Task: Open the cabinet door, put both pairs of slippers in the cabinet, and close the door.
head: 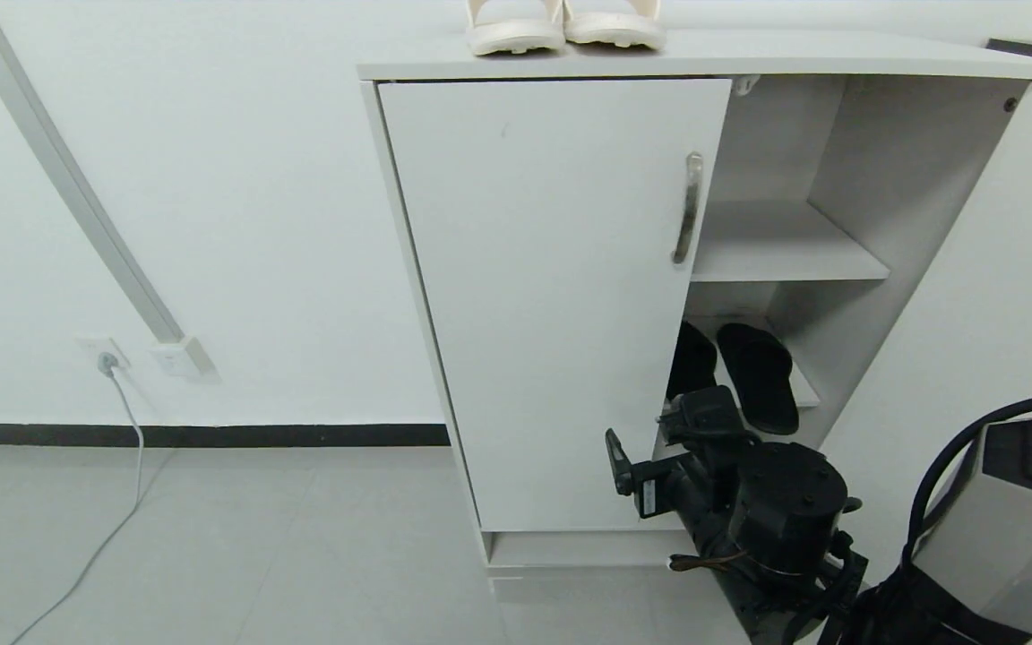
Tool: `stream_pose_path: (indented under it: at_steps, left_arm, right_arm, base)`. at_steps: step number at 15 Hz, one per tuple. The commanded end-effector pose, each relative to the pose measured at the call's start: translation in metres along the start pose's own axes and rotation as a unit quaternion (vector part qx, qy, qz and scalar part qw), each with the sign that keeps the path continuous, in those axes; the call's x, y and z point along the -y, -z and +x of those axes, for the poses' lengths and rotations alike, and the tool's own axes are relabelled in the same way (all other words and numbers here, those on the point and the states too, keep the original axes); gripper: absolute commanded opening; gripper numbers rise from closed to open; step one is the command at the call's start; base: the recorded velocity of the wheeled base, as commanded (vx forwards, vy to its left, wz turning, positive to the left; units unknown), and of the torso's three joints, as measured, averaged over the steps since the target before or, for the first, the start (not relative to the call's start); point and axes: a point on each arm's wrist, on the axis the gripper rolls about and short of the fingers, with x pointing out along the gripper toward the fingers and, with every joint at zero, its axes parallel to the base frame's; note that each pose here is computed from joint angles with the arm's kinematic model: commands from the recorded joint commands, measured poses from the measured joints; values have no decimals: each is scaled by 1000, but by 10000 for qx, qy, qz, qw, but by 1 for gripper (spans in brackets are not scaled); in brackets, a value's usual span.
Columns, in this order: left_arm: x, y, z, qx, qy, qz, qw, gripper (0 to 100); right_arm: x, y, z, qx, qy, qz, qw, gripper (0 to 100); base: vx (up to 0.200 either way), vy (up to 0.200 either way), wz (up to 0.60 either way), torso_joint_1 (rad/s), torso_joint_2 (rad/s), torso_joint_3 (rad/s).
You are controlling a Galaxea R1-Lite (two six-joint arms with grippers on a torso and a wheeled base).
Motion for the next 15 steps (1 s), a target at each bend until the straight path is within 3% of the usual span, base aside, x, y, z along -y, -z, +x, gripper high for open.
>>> stream_pose_path:
  at_steps: [1, 15]
  left_arm:
    - [0, 0, 0, 2, 1, 0, 10000, 0]
    - [0, 0, 0, 2, 1, -8, 10000, 0]
  right_arm:
    - [1, 1, 0, 10, -60, -38, 10000, 100]
    - [1, 6, -3, -80, -277, -147, 9995, 100]
  base:
    - [0, 0, 0, 0, 0, 0]
    - [0, 0, 0, 0, 0, 0]
